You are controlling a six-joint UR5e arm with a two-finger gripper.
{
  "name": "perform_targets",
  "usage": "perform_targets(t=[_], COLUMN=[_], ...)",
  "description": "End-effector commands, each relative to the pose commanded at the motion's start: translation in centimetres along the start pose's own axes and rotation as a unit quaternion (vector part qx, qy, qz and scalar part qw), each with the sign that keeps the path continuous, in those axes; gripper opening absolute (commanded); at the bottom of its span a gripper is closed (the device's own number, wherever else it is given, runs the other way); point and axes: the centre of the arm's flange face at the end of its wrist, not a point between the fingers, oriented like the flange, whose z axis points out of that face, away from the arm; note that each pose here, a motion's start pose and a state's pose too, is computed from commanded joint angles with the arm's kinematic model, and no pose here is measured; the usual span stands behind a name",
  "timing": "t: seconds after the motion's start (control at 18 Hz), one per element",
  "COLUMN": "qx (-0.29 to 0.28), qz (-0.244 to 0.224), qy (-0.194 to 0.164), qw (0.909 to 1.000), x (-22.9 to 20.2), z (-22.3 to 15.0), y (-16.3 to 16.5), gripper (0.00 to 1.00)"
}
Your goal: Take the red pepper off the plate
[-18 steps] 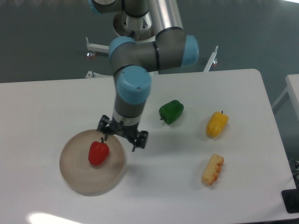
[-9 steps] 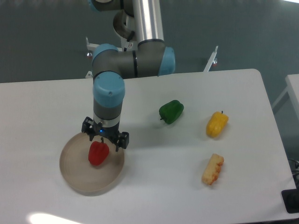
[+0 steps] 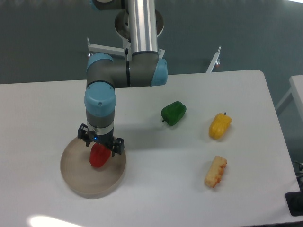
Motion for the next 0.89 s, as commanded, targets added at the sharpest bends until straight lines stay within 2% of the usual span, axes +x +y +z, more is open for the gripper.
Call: perform_targets(t=[0.89], qx=[-0.007], qz=[0.001], qy=[-0.006], qw=[1.0], x=[0.2], z=[2.2], y=[-0.3], gripper=[1.0])
